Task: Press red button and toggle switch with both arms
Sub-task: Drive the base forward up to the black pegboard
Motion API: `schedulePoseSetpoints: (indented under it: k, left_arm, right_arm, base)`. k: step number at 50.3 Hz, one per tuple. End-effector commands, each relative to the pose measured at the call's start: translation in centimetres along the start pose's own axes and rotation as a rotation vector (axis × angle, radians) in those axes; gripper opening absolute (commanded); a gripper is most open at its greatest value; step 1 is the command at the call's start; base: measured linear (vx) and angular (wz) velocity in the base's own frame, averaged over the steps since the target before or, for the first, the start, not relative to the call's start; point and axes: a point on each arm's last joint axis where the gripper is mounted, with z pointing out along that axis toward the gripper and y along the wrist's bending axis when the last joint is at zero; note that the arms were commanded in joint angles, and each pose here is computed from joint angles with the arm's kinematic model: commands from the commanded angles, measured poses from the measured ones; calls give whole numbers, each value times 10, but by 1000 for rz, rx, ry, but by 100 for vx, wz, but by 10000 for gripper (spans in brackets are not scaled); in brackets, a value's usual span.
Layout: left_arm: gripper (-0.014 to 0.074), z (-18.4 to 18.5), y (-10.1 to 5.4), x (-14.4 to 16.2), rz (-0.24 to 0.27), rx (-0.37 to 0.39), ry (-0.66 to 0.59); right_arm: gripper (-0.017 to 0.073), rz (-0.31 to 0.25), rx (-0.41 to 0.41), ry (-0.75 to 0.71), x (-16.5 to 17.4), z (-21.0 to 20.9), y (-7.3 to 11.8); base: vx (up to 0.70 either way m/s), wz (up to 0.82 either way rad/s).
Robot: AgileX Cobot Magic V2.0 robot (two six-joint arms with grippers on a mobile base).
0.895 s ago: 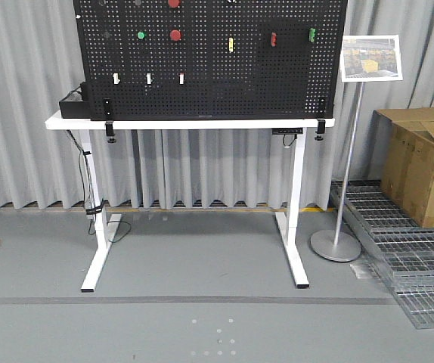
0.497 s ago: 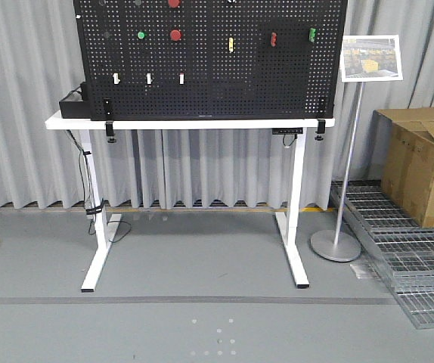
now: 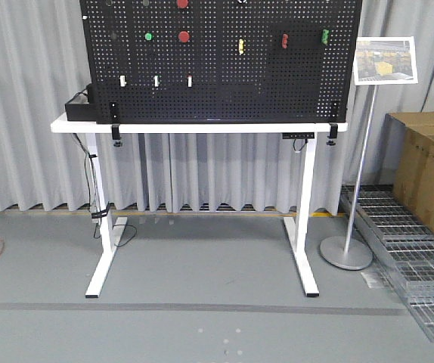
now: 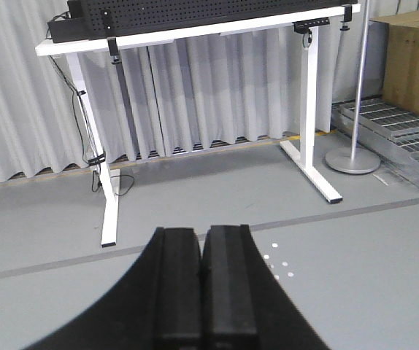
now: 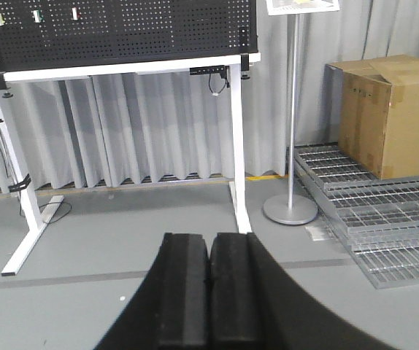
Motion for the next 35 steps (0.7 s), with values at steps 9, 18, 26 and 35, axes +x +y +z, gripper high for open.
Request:
schedulePoseSetpoints:
  k: [9,18,26,35]
  left_arm:
    - [1,1,0,3,-9,-9,-67]
    - [1,1,0,3,-9,-9,-67]
    - [1,1,0,3,-9,-9,-67]
    - [1,1,0,3,-9,-9,-67]
  right_arm:
    - [-3,-12,-1,-88,-5,-1,0]
    - [-3,-12,-1,-88,-5,-1,0]
    - [-3,-12,-1,-88,-5,-1,0]
    - [-3,-12,-1,-88,-5,-1,0]
  base:
    - [30,-3]
    - [38,-7]
    - [44,1]
    - [47,3]
